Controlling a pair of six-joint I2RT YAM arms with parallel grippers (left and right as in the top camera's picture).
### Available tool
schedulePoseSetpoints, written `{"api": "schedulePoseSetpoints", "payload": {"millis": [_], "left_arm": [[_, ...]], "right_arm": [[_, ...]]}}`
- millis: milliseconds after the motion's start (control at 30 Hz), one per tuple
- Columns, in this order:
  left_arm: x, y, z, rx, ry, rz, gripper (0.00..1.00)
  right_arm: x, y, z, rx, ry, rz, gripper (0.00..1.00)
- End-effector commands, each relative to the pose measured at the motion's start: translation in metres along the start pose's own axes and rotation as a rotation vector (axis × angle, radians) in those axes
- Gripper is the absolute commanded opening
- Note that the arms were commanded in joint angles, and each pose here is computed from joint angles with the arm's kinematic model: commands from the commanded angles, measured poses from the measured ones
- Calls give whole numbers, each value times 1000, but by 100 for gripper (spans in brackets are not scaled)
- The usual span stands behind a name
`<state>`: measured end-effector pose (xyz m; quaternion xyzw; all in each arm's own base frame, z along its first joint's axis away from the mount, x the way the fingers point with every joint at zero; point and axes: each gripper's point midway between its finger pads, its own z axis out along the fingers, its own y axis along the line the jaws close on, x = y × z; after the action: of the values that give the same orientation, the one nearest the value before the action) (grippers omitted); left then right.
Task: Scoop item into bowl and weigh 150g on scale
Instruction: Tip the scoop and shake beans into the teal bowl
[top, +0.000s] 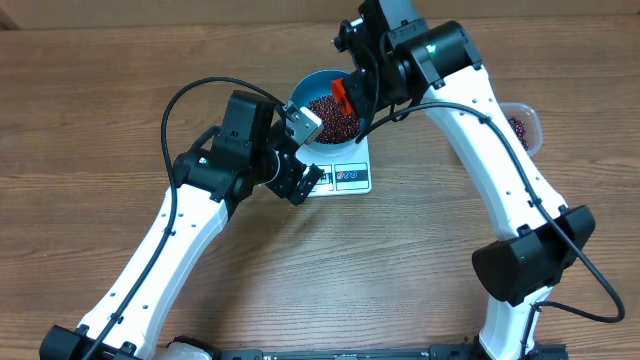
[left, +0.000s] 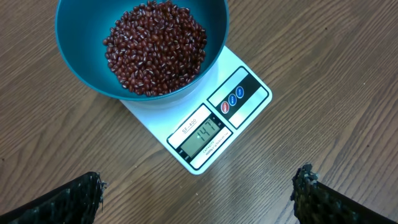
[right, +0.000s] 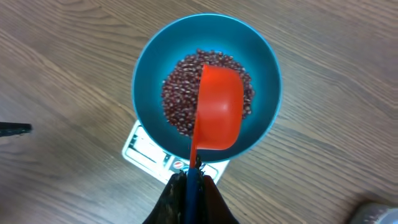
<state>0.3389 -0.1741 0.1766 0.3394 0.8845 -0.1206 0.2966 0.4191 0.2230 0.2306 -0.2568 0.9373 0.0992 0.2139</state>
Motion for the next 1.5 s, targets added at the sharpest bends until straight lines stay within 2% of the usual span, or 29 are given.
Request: {"api": "schedulePoseSetpoints", "payload": {"millis": [0, 733, 933, 1467], "left_arm": [[-9, 2, -4, -12, -22, 10, 100], [-9, 2, -4, -12, -22, 10, 100], [-9, 2, -4, -12, -22, 10, 100], [-9, 2, -4, -12, -22, 10, 100]], "right_arm": [[-9, -13, -9, 57, -35, 13, 4], [-14, -10, -9, 48, -55, 5, 4], [-14, -6, -8, 117, -48, -32, 4], [-14, -5, -8, 122, -49, -38, 4]]}}
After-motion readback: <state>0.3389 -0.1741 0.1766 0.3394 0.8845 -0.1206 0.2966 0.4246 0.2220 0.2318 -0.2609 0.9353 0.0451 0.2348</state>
